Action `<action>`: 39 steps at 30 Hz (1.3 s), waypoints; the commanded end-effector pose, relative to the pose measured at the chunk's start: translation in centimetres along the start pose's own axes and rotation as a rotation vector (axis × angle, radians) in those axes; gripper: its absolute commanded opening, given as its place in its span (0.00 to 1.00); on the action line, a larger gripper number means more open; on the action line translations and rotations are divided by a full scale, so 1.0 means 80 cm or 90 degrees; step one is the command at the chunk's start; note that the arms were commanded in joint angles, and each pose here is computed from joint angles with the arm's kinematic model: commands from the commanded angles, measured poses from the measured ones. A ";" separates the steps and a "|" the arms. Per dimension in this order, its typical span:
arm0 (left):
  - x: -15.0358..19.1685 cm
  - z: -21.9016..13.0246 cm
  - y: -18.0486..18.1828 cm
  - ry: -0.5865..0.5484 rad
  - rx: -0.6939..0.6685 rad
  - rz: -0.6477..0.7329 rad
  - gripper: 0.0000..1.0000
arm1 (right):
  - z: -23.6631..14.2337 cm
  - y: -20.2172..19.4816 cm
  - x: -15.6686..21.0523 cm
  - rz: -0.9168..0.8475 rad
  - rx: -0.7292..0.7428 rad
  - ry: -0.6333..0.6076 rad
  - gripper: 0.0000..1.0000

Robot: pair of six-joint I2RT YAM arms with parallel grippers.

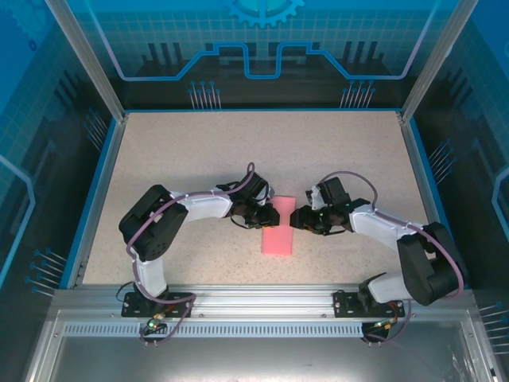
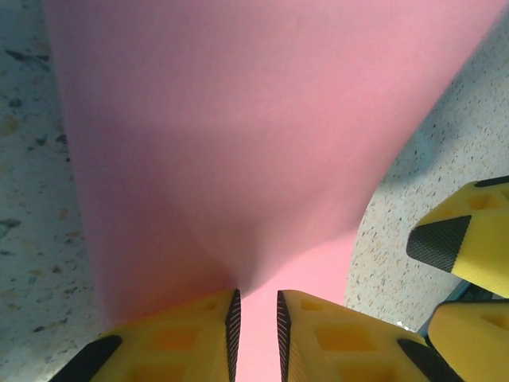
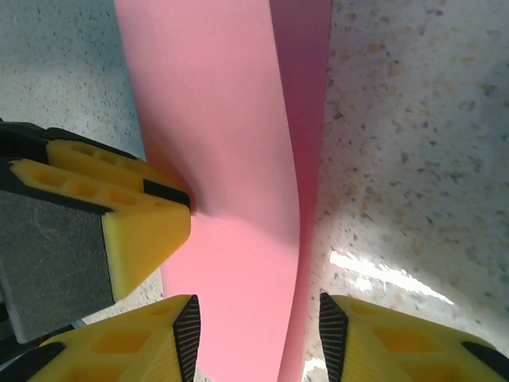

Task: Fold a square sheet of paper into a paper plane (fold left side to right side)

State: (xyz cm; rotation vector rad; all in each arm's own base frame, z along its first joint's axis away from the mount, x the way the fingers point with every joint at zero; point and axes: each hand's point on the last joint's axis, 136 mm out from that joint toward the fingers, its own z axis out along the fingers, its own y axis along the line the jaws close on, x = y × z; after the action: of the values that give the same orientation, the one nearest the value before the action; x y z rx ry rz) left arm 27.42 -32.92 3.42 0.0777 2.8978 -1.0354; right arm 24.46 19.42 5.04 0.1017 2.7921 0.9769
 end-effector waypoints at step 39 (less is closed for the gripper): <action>-0.010 0.003 -0.001 -0.001 -0.012 0.006 0.23 | 0.040 -0.010 -0.005 0.000 0.032 0.047 0.08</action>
State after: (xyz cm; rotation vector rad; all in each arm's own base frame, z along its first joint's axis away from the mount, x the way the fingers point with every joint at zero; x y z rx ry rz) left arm 27.75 -33.04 3.26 0.0734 2.9022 -1.0216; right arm 25.42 20.56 2.31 0.1044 2.8622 0.9599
